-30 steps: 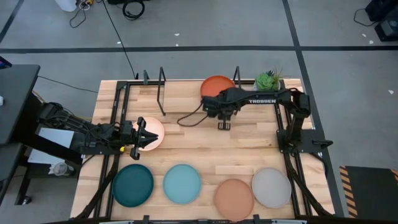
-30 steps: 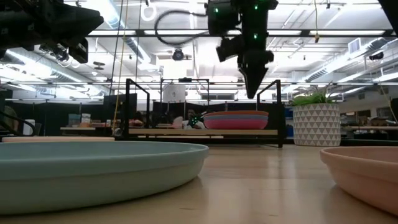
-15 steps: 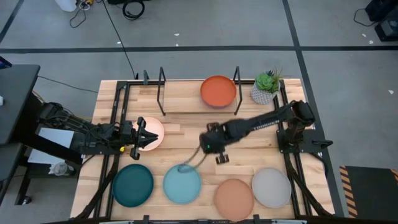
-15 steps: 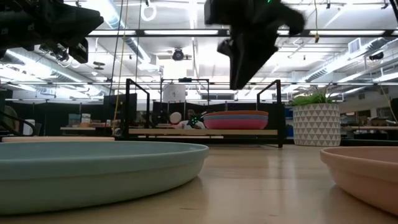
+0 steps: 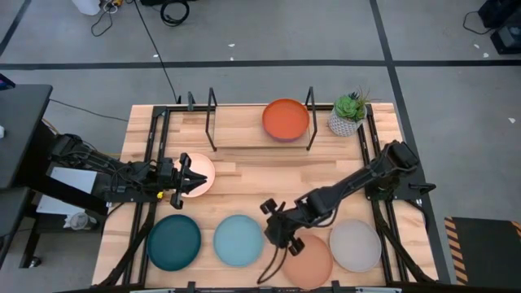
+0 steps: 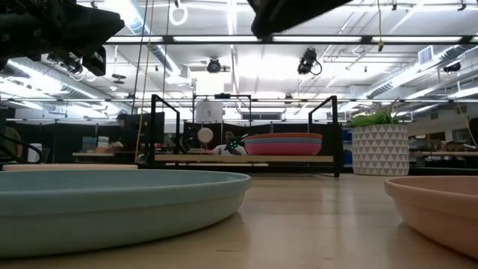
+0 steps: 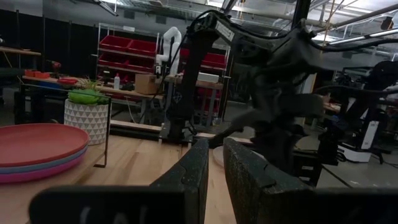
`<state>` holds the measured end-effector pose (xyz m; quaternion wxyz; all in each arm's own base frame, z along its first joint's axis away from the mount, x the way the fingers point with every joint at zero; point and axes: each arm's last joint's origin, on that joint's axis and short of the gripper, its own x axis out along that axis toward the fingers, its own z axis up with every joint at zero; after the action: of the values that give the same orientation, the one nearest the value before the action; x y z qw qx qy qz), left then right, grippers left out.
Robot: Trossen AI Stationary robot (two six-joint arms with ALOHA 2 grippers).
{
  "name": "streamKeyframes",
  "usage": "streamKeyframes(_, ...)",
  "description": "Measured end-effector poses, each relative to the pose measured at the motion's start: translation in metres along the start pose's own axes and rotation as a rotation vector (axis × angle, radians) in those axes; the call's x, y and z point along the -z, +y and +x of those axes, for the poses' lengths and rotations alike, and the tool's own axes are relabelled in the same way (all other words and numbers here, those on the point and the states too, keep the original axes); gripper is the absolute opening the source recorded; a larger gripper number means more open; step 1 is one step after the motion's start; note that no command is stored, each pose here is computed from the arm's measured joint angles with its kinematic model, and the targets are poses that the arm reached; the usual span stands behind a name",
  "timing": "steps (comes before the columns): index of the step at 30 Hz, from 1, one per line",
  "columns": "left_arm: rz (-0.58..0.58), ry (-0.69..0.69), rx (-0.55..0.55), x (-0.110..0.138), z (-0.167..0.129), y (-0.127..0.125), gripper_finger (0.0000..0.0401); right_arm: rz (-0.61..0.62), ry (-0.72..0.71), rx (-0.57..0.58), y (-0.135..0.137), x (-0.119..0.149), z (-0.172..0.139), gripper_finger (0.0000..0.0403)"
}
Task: Place and stack plates onto a shelf
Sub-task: Put the brown plate on the shelf
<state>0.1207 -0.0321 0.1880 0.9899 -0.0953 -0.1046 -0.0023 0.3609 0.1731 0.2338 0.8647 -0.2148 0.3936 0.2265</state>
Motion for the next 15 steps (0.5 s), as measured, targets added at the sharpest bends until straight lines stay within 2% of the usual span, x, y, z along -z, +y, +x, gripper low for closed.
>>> streamKeyframes(4, 0.000, 0.000, 0.000, 0.000, 0.000, 0.000, 0.0055, -0.006, -0.018, 0.019, 0.005, -0.001, 0.001, 0.0095)
streamKeyframes(8, 0.000, 0.000, 0.000, 0.000, 0.000, 0.000, 0.0055, 0.006, 0.026, 0.007, 0.010, 0.013, 0.010, 0.0095)
streamKeyframes(11, 0.000, 0.000, 0.000, 0.000, 0.000, 0.000, 0.0055, 0.065, 0.075, -0.047, 0.016, 0.029, 0.017, 0.0095)
streamKeyframes(15, 0.000, 0.000, 0.000, 0.000, 0.000, 0.000, 0.0055, 0.205, 0.170, -0.105, 0.022, 0.042, 0.019, 0.0095)
